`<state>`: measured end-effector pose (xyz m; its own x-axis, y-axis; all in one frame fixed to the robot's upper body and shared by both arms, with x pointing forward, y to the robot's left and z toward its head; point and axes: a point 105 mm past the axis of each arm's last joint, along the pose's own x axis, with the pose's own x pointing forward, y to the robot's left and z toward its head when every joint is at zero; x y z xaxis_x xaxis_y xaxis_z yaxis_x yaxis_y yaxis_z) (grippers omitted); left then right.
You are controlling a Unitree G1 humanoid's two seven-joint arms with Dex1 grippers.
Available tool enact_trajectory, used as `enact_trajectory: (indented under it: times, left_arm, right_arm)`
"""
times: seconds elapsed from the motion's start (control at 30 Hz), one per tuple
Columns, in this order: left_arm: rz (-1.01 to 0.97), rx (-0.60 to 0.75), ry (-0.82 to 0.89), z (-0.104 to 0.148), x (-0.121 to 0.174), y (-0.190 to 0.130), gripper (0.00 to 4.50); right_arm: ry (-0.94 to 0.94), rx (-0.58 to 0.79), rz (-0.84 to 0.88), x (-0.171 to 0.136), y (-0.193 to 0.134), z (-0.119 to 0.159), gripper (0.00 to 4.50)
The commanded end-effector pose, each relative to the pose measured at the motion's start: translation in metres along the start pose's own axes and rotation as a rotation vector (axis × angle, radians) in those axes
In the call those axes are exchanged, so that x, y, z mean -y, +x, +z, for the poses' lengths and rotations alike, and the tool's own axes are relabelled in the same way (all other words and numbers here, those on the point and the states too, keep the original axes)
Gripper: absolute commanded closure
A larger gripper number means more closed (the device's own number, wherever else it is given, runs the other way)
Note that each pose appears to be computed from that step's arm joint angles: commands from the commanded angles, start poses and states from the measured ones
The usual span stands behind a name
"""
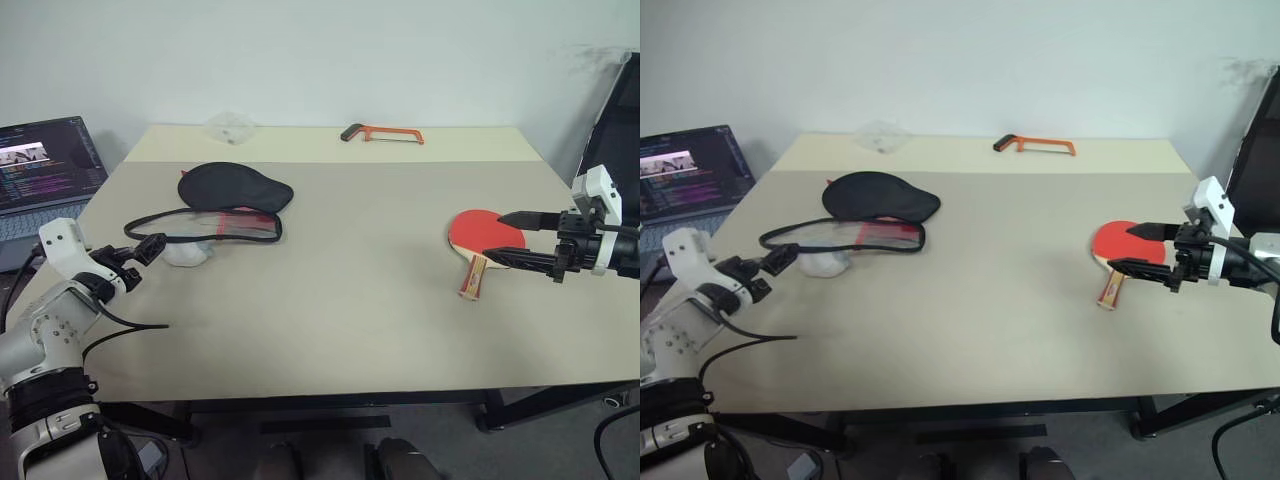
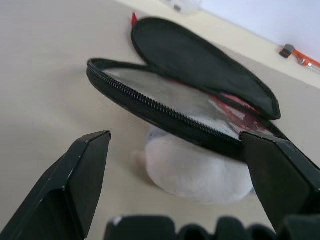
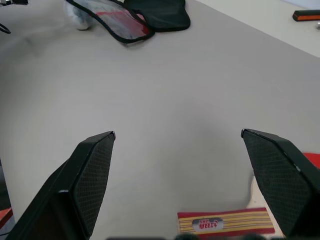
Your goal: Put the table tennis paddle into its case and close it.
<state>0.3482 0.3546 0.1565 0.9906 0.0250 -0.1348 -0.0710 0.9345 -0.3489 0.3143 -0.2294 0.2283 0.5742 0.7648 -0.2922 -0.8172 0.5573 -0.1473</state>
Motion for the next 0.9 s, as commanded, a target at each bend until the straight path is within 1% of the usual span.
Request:
enact_trajectory:
  times: [0.03, 0.2, 0.33, 0.57, 0.6, 0.63, 0.67, 0.77, 0.8, 0.9]
  left_arm:
    - [-0.061, 0.076, -0.020, 0.018, 0.020, 0.000, 0.00]
    - [-0.083, 0.069, -0.027, 0.012, 0.033, 0.008, 0.00]
    - [-0.117, 0.091, -0.039, 0.016, 0.047, 0.014, 0.00]
    - [-0.136, 0.129, -0.056, 0.026, 0.059, 0.019, 0.00]
    - [-0.143, 0.128, -0.065, 0.026, 0.061, 0.019, 0.41]
    - [-0.151, 0.123, -0.065, 0.026, 0.063, 0.019, 0.61]
    - [-0.152, 0.116, -0.059, 0.025, 0.064, 0.020, 0.94]
    - [-0.136, 0.113, -0.051, 0.024, 0.063, 0.021, 2.10]
    - [-0.129, 0.116, -0.051, 0.024, 0.062, 0.022, 2.40]
    - [-0.118, 0.115, -0.047, 0.024, 0.061, 0.022, 3.63]
  right_arm:
    - [-0.044, 0.019, -0.006, -0.002, -0.002, 0.011, 0.05]
    - [-0.042, 0.018, -0.004, -0.004, -0.001, 0.011, 0.05]
    - [-0.043, 0.017, -0.003, -0.005, 0.001, 0.012, 0.05]
    - [-0.046, 0.013, -0.004, -0.005, 0.003, 0.010, 0.05]
    - [-0.046, 0.013, -0.003, -0.006, 0.004, 0.010, 0.00]
    - [-0.046, 0.014, -0.004, -0.006, 0.004, 0.010, 0.00]
    - [-0.047, 0.014, -0.005, -0.006, 0.004, 0.010, 0.00]
    - [-0.049, 0.016, -0.008, -0.006, 0.003, 0.011, 0.00]
    - [-0.049, 0.015, -0.010, -0.005, 0.003, 0.011, 0.00]
    - [-0.048, 0.011, -0.014, -0.005, 0.002, 0.010, 0.00]
